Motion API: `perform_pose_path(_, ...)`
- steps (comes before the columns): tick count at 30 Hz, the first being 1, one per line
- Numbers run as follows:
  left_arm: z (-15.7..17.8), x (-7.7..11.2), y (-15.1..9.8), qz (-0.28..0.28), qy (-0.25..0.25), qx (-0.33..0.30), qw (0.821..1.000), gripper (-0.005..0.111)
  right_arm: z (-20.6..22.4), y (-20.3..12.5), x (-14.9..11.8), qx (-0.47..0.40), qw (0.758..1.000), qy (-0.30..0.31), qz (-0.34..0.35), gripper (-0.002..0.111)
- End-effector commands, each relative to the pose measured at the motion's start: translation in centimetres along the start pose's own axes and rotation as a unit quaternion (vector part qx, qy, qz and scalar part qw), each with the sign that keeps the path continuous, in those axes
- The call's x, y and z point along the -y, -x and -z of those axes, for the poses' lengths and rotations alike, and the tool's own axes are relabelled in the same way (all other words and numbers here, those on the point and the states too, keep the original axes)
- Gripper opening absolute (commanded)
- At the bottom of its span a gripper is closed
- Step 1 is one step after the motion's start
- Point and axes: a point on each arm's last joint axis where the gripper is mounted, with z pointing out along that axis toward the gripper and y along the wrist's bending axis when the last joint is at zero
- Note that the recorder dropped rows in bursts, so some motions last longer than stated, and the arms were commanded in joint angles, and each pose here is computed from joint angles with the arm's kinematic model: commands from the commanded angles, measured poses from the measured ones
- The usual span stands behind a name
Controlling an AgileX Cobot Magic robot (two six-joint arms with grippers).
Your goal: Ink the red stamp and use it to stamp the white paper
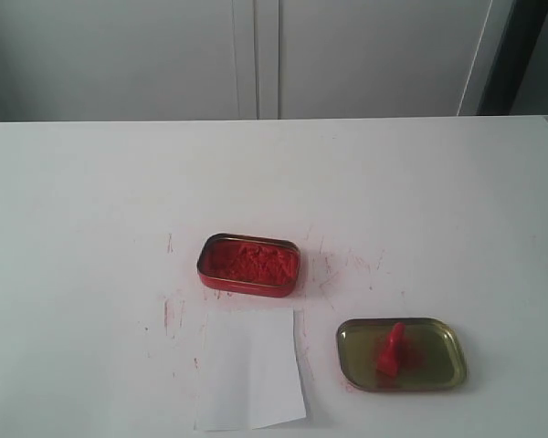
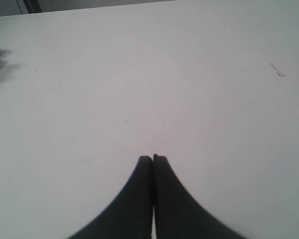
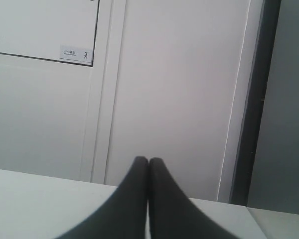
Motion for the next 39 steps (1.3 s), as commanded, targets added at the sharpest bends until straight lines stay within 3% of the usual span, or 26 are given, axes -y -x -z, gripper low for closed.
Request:
perform_pose_path(1, 0.0, 0.0, 0.0, 0.001, -0.003, 0.001, 1.000, 0.000, 0.1, 0.0, 0.0, 0.010, 1.000, -0.003, 0.005, 0.000)
perform_pose_path(18, 0.0, 0.0, 0.0, 0.001, -0.003, 0.001, 1.000, 0.000, 0.1, 0.1, 0.0, 0.002, 1.000, -0.004, 0.005, 0.000)
perform_pose_path(31, 0.0, 0.0, 0.0, 0.001, -0.003, 0.001, 1.000, 0.000, -0.6, 5.1, 0.8, -0.067, 0.998, -0.019, -0.002, 0.000)
perform_pose_path(39, 0.0, 0.0, 0.0, 0.001, -0.003, 0.001, 1.000, 0.000, -1.4, 5.2, 0.8, -0.080, 0.997, -0.017, -0.003, 0.000)
